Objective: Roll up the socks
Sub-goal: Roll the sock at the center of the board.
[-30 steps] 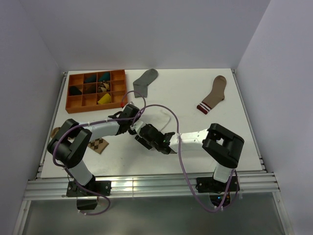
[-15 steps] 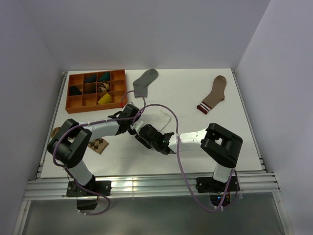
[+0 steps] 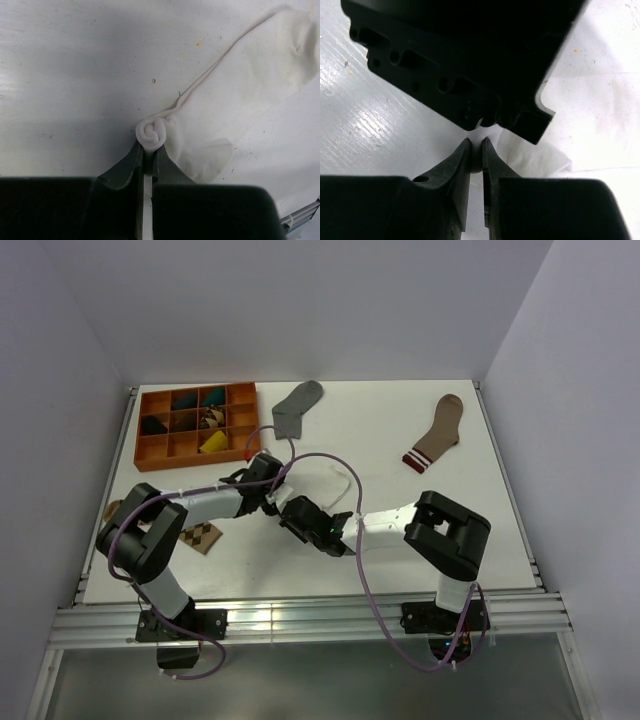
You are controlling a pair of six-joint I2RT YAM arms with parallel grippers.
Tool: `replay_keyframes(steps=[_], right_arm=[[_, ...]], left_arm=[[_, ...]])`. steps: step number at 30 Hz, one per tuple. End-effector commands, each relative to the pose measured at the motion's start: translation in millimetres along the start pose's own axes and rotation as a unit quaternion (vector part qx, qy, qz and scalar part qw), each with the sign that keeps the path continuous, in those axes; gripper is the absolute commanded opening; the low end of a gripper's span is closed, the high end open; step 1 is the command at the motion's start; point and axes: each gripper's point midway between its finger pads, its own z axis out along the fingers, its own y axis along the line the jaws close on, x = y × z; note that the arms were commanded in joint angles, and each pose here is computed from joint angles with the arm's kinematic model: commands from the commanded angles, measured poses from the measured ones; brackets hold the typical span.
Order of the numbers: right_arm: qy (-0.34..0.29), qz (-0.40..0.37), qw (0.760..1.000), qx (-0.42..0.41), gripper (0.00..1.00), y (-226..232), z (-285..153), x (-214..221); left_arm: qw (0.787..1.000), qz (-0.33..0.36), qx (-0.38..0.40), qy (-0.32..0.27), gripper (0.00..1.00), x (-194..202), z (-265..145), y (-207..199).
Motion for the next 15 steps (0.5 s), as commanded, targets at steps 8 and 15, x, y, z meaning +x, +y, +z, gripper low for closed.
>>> replay_keyframes(steps=[8, 15], right_arm=[[0.022, 0.086, 0.993, -0.082, 0.00, 14, 3, 1], [0.040, 0.189, 0.963, -0.190, 0.00, 18, -4, -1]], left_arm=[[0.996, -0.057, 0.016, -0.073, 0.46, -25, -40, 14], [0.987, -0.090, 0.034, -0.130, 0.64, -40, -64, 22]])
